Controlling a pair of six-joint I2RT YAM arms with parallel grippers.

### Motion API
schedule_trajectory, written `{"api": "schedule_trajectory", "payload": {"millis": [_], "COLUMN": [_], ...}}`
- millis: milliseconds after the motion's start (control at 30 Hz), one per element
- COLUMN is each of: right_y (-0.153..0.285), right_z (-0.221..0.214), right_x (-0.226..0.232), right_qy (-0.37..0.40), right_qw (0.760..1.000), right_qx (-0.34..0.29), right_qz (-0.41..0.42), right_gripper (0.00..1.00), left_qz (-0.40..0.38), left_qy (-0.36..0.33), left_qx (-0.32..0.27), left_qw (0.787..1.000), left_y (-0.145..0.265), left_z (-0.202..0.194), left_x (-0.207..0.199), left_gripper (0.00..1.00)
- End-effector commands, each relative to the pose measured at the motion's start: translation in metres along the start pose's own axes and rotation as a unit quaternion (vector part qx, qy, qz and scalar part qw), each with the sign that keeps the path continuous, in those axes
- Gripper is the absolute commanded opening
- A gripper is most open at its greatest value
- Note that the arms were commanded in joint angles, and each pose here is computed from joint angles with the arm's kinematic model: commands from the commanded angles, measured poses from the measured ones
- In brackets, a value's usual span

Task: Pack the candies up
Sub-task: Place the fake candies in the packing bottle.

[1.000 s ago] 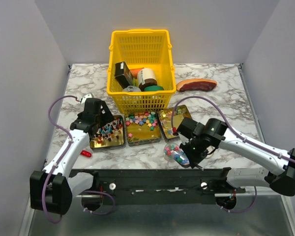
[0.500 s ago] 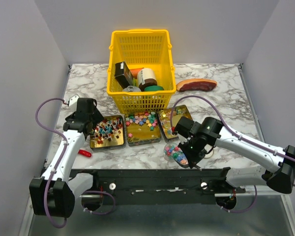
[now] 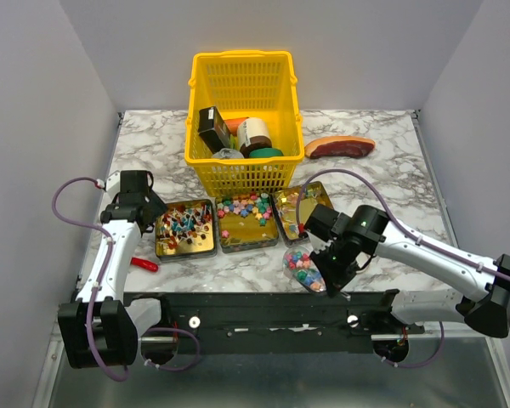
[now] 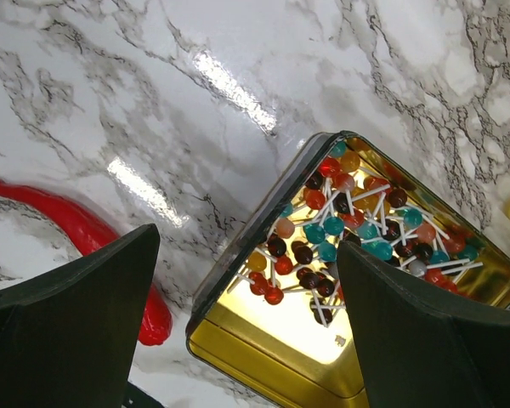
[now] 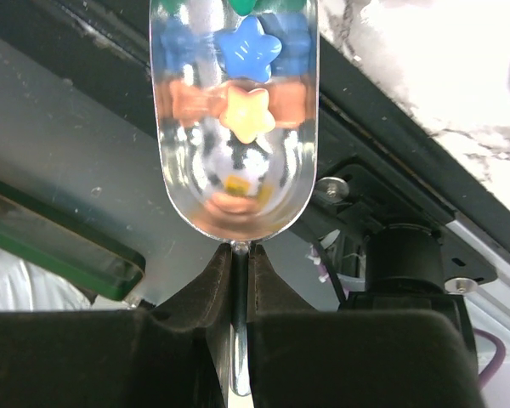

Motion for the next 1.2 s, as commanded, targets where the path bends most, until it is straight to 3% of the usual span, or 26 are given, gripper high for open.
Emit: {"api": "schedule_trajectory", "payload": {"millis": [0,333,867,1167], "right_y": [0.010,0.012,0.006,0.020], "right_z": [-0.034,-0.015,0.005,0.018], "right_x": [-0.003,-0.011,-0.013,-0.019], "right_qy": [-0.032,-0.069,-0.120,-0.115], "right_qw": [0.995,0.994,0.974,0.979], "right_qx": [0.095,0.066,0.037,-0.019], "right_qz": [0.004,0.046,0.187,0.168], "right_gripper": [0.01,0.01,0.01,0.01], "left_qz": [-0.025,-0.042,-0.047,-0.006], "left_qy": [0.014,0.017,0.022,0.013], "left_qx": [0.008,0.013,0.015,0.016], "left_qw": [1.000,0.999,0.999,1.000], "left_y": [0.002,0.001,0.000,-0.003], "left_z": [0.002,-0.003,-0.006,-0.007], "left_x": [-0.007,-0.009,-0.008,0.001], "left_gripper": [0.99,0.99,0.99,0.99]}}
Point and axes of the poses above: each gripper's point midway between its finger pads, its own y axis back along the fingers, its own x axis along the line the jaws close on, z = x × y, the point moved 7 cm from there along y, back along the fingers, and after that the axes turned 4 degrees about y, right-handed, at the moved point
